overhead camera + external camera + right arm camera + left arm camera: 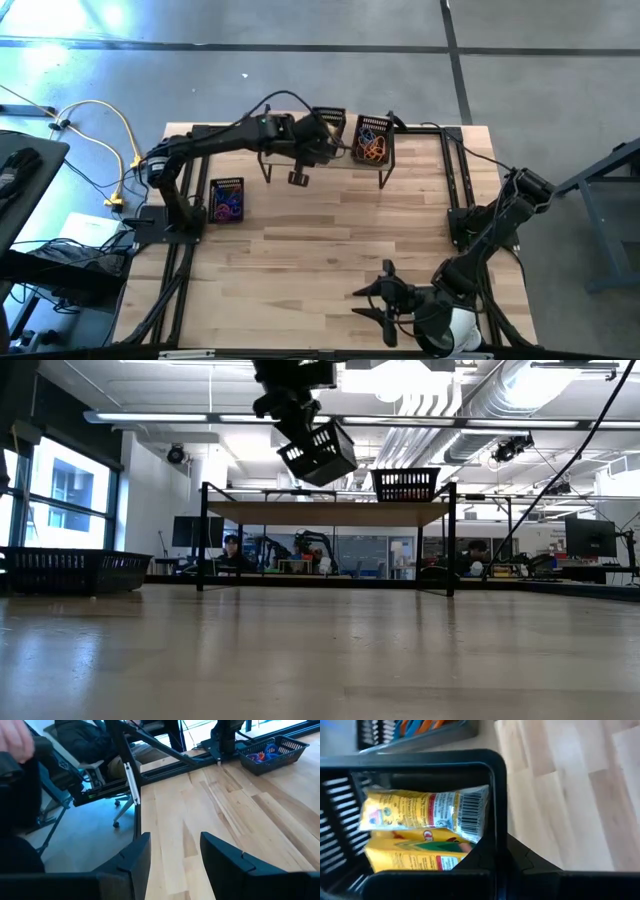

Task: Pick & Place Office Desk Supplies
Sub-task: Put the bottom black bin on the shelf

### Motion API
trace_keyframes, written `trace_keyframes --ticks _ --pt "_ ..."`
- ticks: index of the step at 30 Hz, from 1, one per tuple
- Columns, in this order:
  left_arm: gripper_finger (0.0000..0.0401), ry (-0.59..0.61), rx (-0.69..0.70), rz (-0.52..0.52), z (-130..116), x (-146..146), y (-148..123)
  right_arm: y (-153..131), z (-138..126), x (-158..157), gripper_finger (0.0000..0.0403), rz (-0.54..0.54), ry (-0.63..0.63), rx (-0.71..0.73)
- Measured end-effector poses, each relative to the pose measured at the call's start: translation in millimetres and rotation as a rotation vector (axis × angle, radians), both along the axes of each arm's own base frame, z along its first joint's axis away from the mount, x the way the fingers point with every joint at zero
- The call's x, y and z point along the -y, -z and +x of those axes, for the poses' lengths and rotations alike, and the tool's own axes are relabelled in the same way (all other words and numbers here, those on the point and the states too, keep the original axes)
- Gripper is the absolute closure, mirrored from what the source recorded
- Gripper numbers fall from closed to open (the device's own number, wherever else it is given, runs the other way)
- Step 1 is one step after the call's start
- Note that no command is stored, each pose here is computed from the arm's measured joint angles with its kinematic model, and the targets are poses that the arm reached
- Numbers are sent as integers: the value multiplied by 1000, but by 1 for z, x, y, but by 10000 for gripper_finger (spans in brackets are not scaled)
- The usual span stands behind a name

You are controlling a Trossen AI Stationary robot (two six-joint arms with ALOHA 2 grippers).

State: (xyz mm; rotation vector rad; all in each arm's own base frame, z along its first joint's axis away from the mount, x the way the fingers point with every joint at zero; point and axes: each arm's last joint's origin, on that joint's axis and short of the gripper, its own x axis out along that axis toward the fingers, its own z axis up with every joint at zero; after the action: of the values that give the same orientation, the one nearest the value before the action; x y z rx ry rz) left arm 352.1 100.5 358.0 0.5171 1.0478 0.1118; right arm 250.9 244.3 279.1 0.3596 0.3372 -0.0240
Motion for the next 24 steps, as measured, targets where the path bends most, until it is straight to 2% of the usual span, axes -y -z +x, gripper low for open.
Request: trace_keyframes --ticks 9,14,19,24 --pt "401 42 45 -61 2 -14 2 0 0 0 243 1 -1 3" --pt "401 59 15 -51 15 -17 16 -1 1 0 243 7 6 10" --pt "401 39 -10 -50 18 -18 24 -2 2 1 243 10 11 15" --pt "401 -59 5 -56 17 -21 23 -2 2 1 243 12 3 12"
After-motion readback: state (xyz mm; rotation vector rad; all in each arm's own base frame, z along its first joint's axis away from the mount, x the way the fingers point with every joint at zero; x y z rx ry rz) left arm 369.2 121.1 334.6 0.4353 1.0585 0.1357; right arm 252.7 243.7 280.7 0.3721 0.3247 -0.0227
